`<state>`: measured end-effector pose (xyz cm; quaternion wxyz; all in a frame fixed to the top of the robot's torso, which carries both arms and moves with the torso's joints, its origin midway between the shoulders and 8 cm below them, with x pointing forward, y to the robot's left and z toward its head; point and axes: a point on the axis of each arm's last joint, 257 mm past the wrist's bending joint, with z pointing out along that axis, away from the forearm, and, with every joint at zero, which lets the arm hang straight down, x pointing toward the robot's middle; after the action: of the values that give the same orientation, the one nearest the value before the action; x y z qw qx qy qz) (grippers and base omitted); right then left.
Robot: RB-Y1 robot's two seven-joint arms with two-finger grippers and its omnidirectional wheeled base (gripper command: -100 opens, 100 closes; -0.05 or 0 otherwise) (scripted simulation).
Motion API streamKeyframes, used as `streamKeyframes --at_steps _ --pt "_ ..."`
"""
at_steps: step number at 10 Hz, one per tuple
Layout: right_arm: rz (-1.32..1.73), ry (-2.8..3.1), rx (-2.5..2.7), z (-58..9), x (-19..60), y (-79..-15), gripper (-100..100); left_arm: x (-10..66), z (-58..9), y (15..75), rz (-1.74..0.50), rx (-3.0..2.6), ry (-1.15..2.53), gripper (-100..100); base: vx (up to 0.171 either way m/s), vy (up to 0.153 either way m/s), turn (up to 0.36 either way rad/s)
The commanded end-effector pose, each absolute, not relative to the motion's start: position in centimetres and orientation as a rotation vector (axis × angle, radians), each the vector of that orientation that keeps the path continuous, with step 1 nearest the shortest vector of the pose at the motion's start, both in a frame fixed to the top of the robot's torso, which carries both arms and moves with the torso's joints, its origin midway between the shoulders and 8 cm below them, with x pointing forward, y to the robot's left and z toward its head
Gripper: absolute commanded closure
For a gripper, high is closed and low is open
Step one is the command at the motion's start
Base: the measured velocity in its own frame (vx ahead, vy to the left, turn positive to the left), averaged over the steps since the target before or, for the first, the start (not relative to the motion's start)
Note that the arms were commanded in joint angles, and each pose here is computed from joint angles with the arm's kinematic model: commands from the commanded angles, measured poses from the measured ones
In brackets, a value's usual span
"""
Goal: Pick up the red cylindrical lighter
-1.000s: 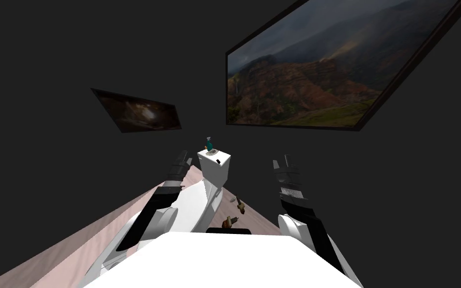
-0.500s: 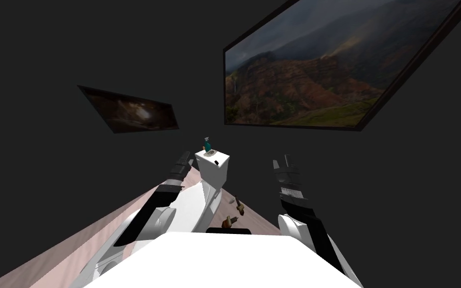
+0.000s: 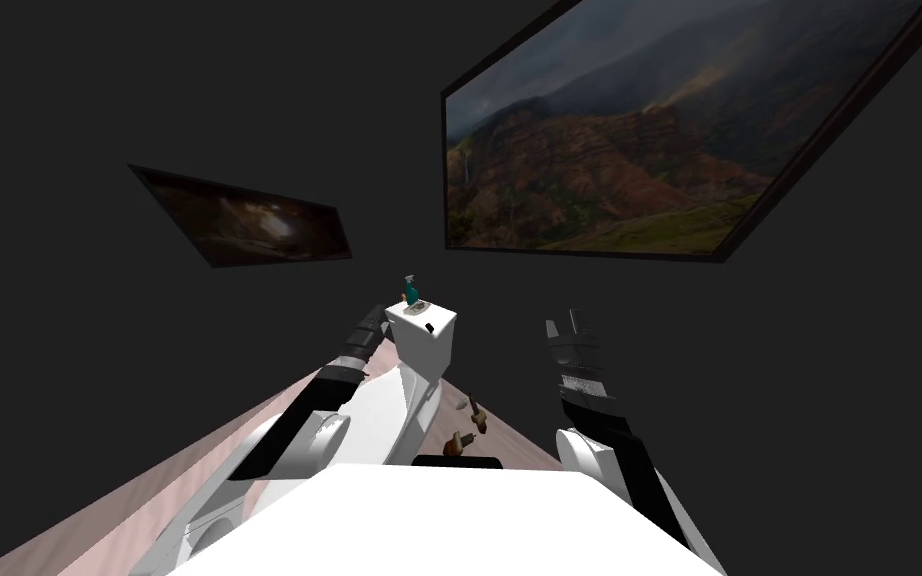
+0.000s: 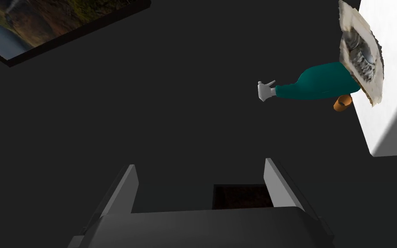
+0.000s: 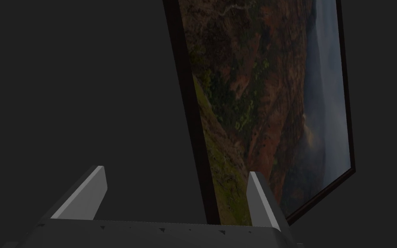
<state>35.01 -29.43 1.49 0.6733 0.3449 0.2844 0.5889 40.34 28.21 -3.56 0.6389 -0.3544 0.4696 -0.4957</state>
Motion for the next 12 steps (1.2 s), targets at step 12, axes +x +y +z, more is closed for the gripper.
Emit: streamKeyframes --at_steps 12 --pt "1.326 0.64 0.776 1.5 35.0 -29.4 0 41.5 -10.7 28.2 -0.997 -0.968 1.369 -100 0.042 -0.02 -0.041"
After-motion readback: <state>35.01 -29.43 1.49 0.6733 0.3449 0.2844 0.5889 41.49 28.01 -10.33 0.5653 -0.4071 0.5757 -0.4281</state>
